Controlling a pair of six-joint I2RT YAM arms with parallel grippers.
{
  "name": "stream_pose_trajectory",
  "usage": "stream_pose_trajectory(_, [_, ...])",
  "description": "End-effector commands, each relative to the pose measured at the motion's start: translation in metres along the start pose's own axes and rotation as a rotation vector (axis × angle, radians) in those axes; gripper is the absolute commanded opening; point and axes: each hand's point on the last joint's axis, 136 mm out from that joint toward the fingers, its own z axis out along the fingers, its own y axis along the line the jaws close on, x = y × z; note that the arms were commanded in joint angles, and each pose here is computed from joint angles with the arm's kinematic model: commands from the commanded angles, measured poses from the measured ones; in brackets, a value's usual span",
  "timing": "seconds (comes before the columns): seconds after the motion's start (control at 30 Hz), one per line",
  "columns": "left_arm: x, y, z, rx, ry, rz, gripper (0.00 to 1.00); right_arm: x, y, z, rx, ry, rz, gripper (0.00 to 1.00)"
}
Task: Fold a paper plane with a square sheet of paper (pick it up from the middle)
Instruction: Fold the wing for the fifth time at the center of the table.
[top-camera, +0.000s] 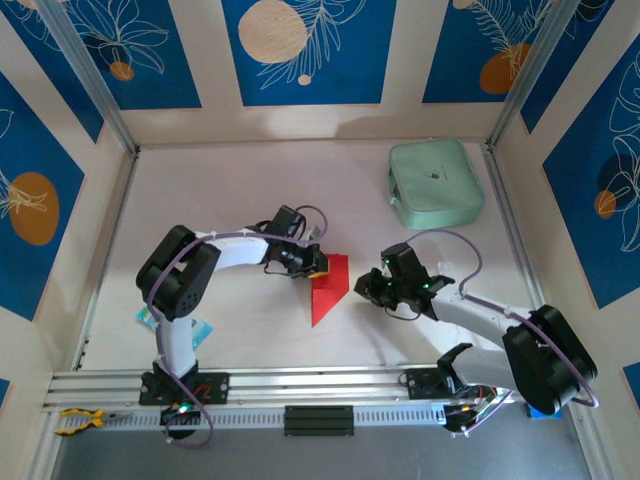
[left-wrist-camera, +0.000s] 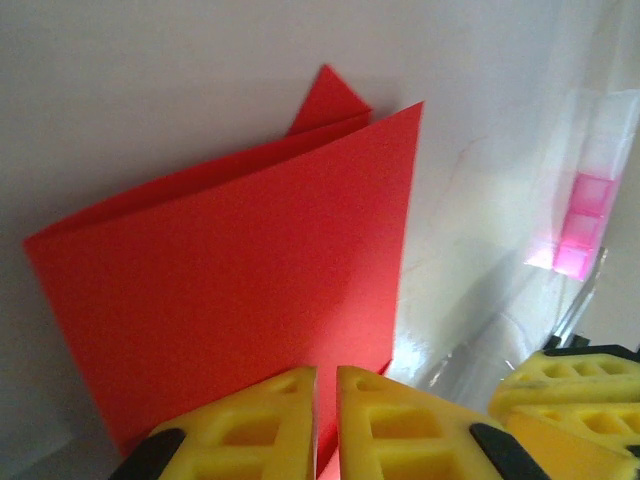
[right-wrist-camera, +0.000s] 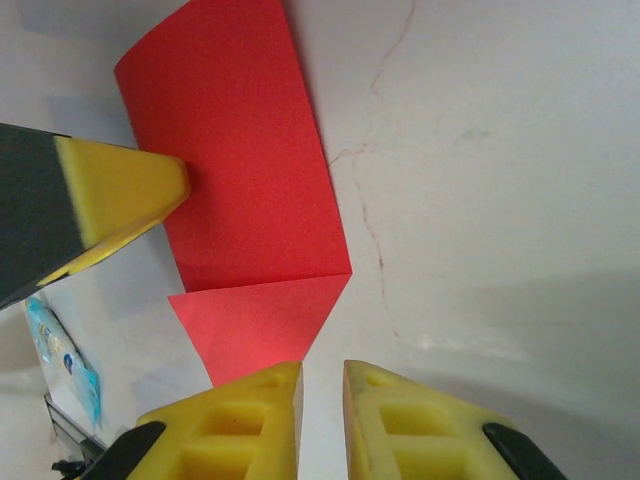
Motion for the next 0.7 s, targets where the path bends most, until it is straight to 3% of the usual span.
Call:
stream_pose_trajectory(0.0, [0.010, 0.022, 0.006, -0.075, 0.009, -0.019, 0.13, -0.002, 0.017, 0.002, -0.051, 0.032, -0.027, 0.20])
stream_pose_trajectory(0.3, [0.023, 0.042, 0.016, -0.067, 0.016, -0.065, 0.11, 0.000, 0.020, 0.017, -0.065, 0.083, -0.015, 0.23])
stream_pose_trajectory(0.67, [0.023, 0.044, 0.014, -0.051, 0.016, -0.074, 0.10, -0.004, 0.006, 0.028, -0.002, 0.105, 0.052, 0.35])
